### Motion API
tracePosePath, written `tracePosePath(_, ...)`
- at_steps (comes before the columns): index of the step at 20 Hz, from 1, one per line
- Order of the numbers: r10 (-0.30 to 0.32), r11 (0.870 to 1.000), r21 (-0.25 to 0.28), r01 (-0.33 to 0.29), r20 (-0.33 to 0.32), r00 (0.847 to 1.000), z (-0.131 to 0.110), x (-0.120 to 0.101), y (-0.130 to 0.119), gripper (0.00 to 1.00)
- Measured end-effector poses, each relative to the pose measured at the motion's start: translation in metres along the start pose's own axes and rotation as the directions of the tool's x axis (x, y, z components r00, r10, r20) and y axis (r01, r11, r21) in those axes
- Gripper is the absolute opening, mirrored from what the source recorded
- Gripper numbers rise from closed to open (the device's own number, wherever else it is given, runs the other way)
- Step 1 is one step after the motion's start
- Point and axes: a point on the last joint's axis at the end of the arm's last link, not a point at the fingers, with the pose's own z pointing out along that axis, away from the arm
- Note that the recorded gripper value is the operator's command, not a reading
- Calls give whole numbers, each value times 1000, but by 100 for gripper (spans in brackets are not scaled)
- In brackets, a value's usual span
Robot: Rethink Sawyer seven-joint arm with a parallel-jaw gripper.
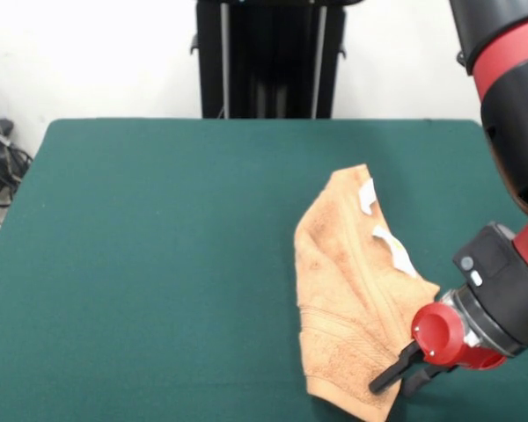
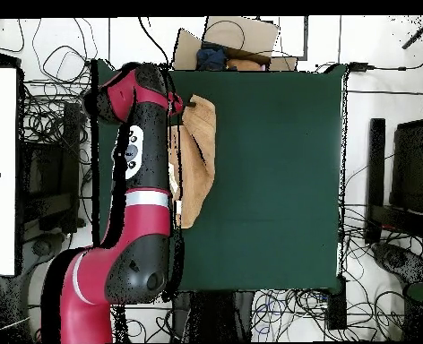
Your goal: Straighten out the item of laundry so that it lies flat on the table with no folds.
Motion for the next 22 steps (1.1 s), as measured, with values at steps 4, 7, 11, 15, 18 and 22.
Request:
tracePosePath(4, 0, 1000, 0, 0, 0, 1000, 0, 0, 0, 100)
tracePosePath(7, 0, 1000, 0, 0, -3, 1000, 1, 1, 0, 100)
tracePosePath(11, -2, 1000, 3, 2, -7, 1000, 3, 3, 0, 100)
tracePosePath(15, -4, 1000, 6, 4, -13, 1000, 5, 4, -1, 100)
tracePosePath(18, -3, 1000, 6, 3, -13, 1000, 6, 5, -2, 100)
tracePosePath(22, -2, 1000, 9, 2, -5, 1000, 8, 5, -4, 100)
